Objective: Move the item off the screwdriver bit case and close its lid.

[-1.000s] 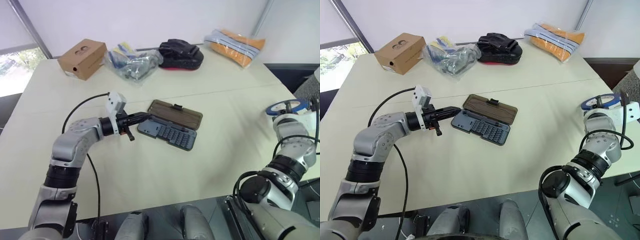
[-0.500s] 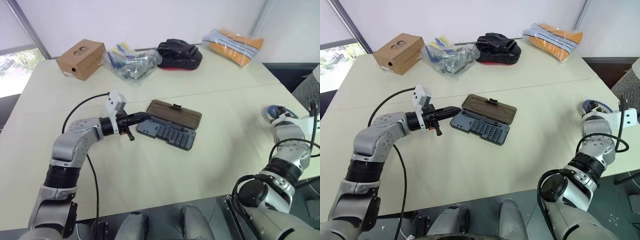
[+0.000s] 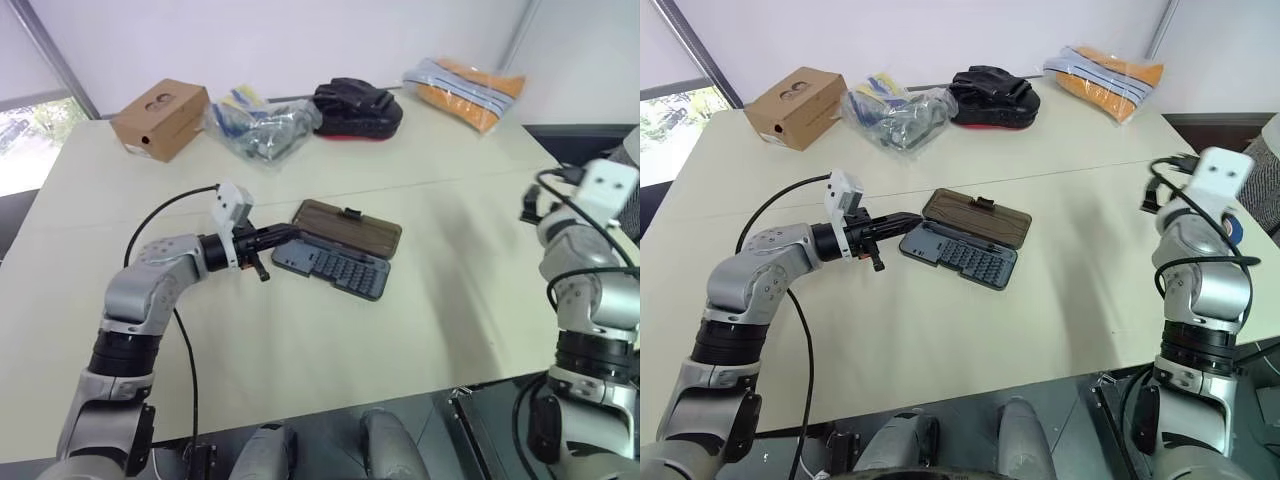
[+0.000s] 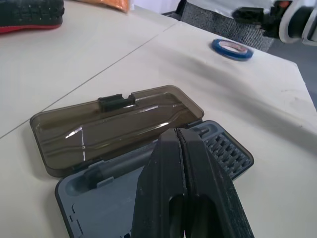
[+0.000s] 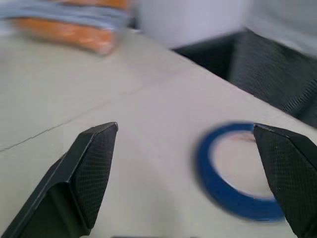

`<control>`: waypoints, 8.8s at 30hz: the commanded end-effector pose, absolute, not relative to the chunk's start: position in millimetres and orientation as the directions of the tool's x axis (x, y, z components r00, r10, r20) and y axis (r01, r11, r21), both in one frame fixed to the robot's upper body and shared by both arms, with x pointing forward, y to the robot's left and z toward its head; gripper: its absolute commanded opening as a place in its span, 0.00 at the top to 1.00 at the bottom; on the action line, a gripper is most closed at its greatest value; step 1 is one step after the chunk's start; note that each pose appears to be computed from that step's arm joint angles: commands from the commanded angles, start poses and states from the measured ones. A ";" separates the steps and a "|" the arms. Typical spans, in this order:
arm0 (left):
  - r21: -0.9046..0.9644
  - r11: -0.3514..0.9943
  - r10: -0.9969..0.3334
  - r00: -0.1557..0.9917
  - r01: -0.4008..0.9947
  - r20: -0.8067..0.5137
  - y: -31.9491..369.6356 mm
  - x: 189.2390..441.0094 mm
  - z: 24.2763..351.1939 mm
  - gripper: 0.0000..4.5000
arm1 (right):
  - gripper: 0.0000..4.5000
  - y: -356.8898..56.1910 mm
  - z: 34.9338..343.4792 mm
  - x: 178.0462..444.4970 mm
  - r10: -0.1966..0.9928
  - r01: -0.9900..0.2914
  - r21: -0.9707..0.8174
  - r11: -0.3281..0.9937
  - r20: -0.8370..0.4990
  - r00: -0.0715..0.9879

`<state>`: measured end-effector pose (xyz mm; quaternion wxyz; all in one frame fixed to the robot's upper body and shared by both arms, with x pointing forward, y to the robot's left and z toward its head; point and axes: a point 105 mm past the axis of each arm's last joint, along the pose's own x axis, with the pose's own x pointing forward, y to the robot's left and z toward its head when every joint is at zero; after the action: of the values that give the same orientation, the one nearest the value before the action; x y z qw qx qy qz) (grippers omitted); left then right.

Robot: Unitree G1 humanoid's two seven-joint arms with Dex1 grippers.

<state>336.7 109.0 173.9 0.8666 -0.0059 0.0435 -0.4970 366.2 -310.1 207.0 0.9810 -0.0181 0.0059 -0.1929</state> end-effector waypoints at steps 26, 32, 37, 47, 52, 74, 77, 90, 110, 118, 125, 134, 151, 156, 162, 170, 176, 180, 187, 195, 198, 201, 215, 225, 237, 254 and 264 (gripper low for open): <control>-0.017 0.514 -0.858 0.514 0.857 -0.018 109.1 340.1 185.9 1.00 | 0.00 -169.7 176.9 407.4 0.231 -0.281 -0.043 0.959 -0.459 0.858; -0.021 0.519 -0.855 0.518 0.855 -0.019 109.5 338.9 184.3 1.00 | 0.00 -170.0 172.1 401.9 0.189 -0.212 0.017 0.977 -0.530 0.827; -0.022 0.518 -0.855 0.518 0.855 -0.018 108.4 339.6 184.4 1.00 | 0.00 -167.1 168.8 397.9 0.178 -0.175 0.061 0.983 -0.575 0.799; -0.018 0.522 -0.853 0.521 0.853 -0.023 109.6 340.8 184.5 1.00 | 0.52 -163.8 151.3 394.2 0.138 -0.132 0.058 0.990 -0.630 0.764; -0.012 0.529 -0.848 0.529 0.848 -0.023 111.4 340.7 185.2 1.00 | 0.99 -163.6 144.7 392.4 0.114 -0.144 0.007 0.990 -0.650 0.751; -0.008 0.540 -0.841 0.540 0.841 -0.024 113.4 341.1 184.9 1.00 | 0.02 -158.1 142.5 392.3 0.110 -0.158 -0.015 0.987 -0.653 0.749; -0.006 0.541 -0.841 0.541 0.841 -0.021 113.2 341.0 185.4 1.00 | 0.02 -159.6 137.4 391.1 0.104 -0.148 -0.010 0.989 -0.666 0.739; 0.002 0.552 -0.834 0.552 0.834 -0.016 116.3 342.3 187.6 1.00 | 0.99 -157.7 121.4 384.0 0.109 -0.160 -0.005 0.987 -0.711 0.694; 0.015 0.573 -0.819 0.573 0.819 -0.016 122.6 348.0 190.9 1.00 | 0.99 -153.7 132.7 373.2 0.075 -0.019 0.089 0.996 -0.678 0.731; 0.011 0.564 -0.826 0.564 0.826 -0.024 120.6 347.4 189.4 1.00 | 0.99 -146.2 133.0 369.8 0.072 0.035 0.149 0.988 -0.657 0.751; 0.012 0.558 -0.829 0.559 0.829 -0.025 119.8 348.1 190.0 1.00 | 0.99 -143.9 133.5 364.7 0.094 -0.006 0.138 0.990 -0.643 0.760; 0.016 0.557 -0.830 0.557 0.830 -0.026 120.1 348.2 190.4 1.00 | 0.99 -136.9 138.3 353.5 0.188 -0.190 0.068 0.979 -0.647 0.739; 0.016 0.556 -0.831 0.556 0.831 -0.028 120.1 347.0 189.4 1.00 | 0.99 -137.8 139.5 344.2 0.199 -0.233 0.047 0.971 -0.696 0.689; 0.014 0.554 -0.832 0.554 0.832 -0.029 119.8 346.6 188.8 1.00 | 0.99 -142.5 138.5 343.1 0.175 -0.217 0.032 0.976 -0.708 0.684; 0.007 0.551 -0.834 0.551 0.834 -0.030 119.2 345.9 187.6 1.00 | 0.54 -145.2 140.8 343.7 0.171 -0.177 0.064 0.982 -0.692 0.701; -0.043 0.495 -0.868 0.496 0.868 -0.002 115.9 335.4 194.4 1.00 | 0.01 -153.6 154.1 347.4 0.114 -0.162 -0.013 0.987 -0.654 0.748; -0.064 0.348 -0.937 0.347 0.935 -0.031 111.1 310.3 198.9 1.00 | 0.01 -150.2 182.7 353.3 0.136 -0.204 -0.081 0.976 -0.508 0.851; -0.087 0.175 -0.976 0.161 0.981 -0.145 102.3 282.6 185.5 1.00 | 0.01 -147.5 198.4 356.3 0.155 -0.258 -0.227 0.939 -0.391 0.907; -0.094 0.031 -0.946 -0.001 0.995 -0.323 101.0 268.0 137.2 1.00 | 0.01 -137.6 214.5 367.5 0.318 -0.380 -0.284 0.880 -0.241 0.917; -0.140 -0.005 -0.920 -0.059 0.990 -0.387 102.3 262.8 97.6 1.00 | 0.01 -132.3 219.0 373.2 0.428 -0.475 -0.267 0.838 -0.217 0.877; -0.148 -0.001 -0.919 -0.059 0.989 -0.391 100.9 262.8 86.7 1.00 | 0.01 -125.7 221.4 370.9 0.477 -0.523 -0.311 0.794 -0.215 0.852; -0.154 0.019 -0.921 -0.042 0.988 -0.387 98.8 267.1 78.3 1.00 | 0.01 -117.1 221.3 363.6 0.564 -0.618 -0.352 0.703 -0.254 0.786; -0.135 0.075 -0.928 0.019 0.988 -0.372 95.3 276.6 64.9 1.00 | 0.01 -109.2 163.1 383.0 0.650 -0.822 -0.314 0.475 -0.505 0.568; -0.112 0.098 -0.930 0.051 0.989 -0.365 96.1 275.4 69.4 1.00 | 0.01 -131.2 137.3 407.0 0.595 -0.829 -0.285 0.480 -0.589 0.547; -0.094 0.130 -0.932 0.090 0.987 -0.352 95.6 281.4 74.2 1.00 | 0.01 -122.4 122.5 400.5 0.613 -0.871 -0.269 0.412 -0.625 0.483; -0.057 0.191 -0.933 0.163 0.980 -0.321 95.3 289.4 82.4 1.00 | 0.99 -128.8 91.3 391.5 0.563 -0.925 -0.251 0.287 -0.737 0.375; -0.046 0.247 -0.931 0.224 0.968 -0.288 96.6 299.6 90.4 1.00 | 0.99 -126.5 86.3 387.6 0.548 -0.938 -0.274 0.210 -0.761 0.346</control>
<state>294.4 93.1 85.4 0.7681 0.0738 0.1357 -0.6214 394.7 -115.8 116.0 0.7493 -0.3630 0.2138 0.5109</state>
